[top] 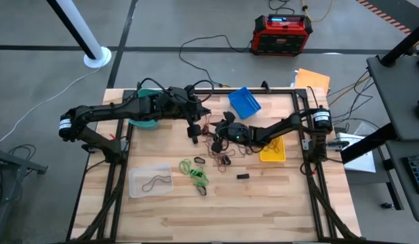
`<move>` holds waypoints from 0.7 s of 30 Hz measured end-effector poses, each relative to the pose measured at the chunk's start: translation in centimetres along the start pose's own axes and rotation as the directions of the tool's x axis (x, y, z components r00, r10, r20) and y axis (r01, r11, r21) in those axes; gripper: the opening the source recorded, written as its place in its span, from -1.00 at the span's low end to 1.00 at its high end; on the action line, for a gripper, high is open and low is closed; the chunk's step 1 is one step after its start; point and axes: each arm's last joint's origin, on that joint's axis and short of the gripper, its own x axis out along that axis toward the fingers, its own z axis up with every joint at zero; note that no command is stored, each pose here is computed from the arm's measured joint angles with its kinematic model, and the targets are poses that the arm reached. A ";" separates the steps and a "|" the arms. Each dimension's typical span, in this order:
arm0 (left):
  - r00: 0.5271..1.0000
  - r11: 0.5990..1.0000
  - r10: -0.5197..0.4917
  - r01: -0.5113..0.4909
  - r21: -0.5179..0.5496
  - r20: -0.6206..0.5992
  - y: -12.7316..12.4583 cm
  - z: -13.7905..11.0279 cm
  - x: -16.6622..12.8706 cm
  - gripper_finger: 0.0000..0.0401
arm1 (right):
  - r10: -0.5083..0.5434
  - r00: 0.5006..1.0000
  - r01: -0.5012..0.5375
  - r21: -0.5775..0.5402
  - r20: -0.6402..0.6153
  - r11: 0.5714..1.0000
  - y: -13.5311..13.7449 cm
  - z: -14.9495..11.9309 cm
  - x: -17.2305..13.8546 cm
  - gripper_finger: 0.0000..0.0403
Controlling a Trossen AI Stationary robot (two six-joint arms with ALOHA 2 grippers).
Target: Sort rubber bands into baskets
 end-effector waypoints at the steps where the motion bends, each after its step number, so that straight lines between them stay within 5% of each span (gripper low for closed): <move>1: 1.000 1.000 0.000 0.000 0.000 0.000 0.0 0.0 0.0 -1.00 | -0.001 1.000 0.001 0.001 0.008 1.000 0.0 0.2 0.1 -0.16; 10: 1.000 1.000 0.012 -0.012 0.001 -0.007 0.0 -0.1 0.0 -1.00 | 0.002 1.000 -0.002 -0.023 0.001 1.000 0.0 0.6 0.0 -0.88; 14: 0.984 0.985 0.165 -0.162 0.054 -0.065 0.5 -0.3 -0.4 -1.00 | 0.019 0.992 -0.023 -0.030 -0.123 0.999 0.3 -0.6 -0.1 -0.95; 18: 0.912 0.919 0.391 -0.379 0.113 -0.123 1.5 0.3 -1.8 -1.00 | 0.030 0.959 -0.035 -0.014 -0.281 0.999 0.8 -2.2 -0.7 -0.96; 21: 0.871 0.881 0.470 -0.454 0.132 -0.141 1.9 0.8 -2.6 -1.00 | 0.032 0.936 -0.040 -0.016 -0.349 0.999 1.4 -2.9 -1.1 -0.96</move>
